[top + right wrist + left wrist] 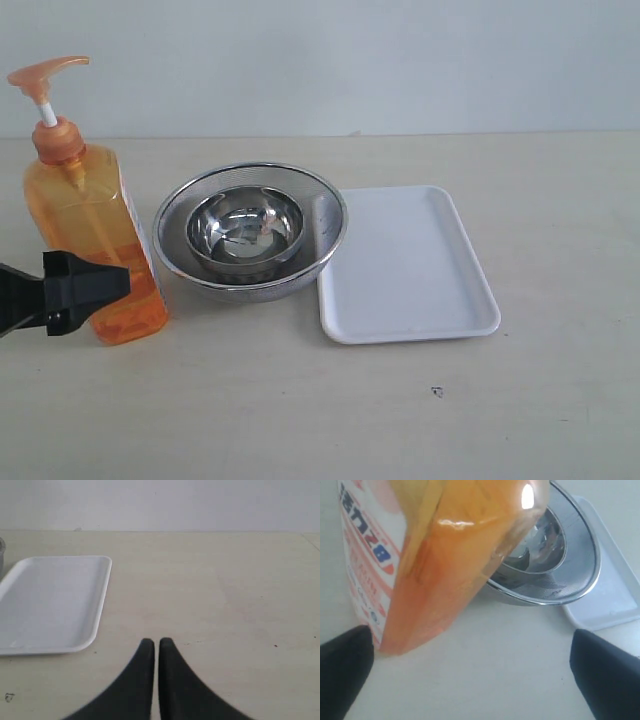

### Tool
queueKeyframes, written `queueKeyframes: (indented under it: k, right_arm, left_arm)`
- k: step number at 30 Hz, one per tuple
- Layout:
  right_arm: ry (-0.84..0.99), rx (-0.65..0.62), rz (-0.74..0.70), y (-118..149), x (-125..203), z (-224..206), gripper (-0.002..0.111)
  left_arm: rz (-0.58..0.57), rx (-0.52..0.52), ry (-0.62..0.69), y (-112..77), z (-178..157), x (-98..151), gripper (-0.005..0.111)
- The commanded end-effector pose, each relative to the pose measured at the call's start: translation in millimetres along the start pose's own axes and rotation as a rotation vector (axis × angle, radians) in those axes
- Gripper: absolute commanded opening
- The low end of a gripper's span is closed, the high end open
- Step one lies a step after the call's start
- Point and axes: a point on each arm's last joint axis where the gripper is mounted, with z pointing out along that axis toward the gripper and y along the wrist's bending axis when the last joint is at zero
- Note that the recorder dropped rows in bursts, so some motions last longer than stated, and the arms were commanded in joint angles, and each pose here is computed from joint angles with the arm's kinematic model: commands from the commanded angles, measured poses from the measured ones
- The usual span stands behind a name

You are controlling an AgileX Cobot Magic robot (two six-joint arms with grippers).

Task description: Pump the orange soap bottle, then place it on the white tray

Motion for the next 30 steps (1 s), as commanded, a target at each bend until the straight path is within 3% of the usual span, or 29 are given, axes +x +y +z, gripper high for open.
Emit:
queueKeyframes:
  k: [1,6,14,25,30]
  right_arm:
    - [-0.010,0.004,-0.005,-0.2,-0.8,-0.4,0.000]
    - [-0.010,0.004,-0.005,-0.2,-0.8,-0.4,0.000]
    - [-0.010,0.004,-0.005,-0.2,-0.8,-0.4,0.000]
    - [-0.010,0.004,-0.005,-0.2,-0.8,-0.4,0.000]
    - [-0.010,0.004,-0.005,-0.2,-0.8,-0.4,0.000]
  left_arm:
    - [-0.008,-0.009,-0.012,-0.7,1.7,-6.4,0.109]
    - [-0.021,-0.041,0.020,5.0,10.9,-7.2,0.109]
    - [-0.056,0.008,0.120,10.1,41.5,-7.4,0.109]
    - [-0.060,0.013,0.128,12.7,54.9,-16.7,0.109]
    - [-0.056,-0.051,0.129,18.5,54.7,-16.3,0.109]
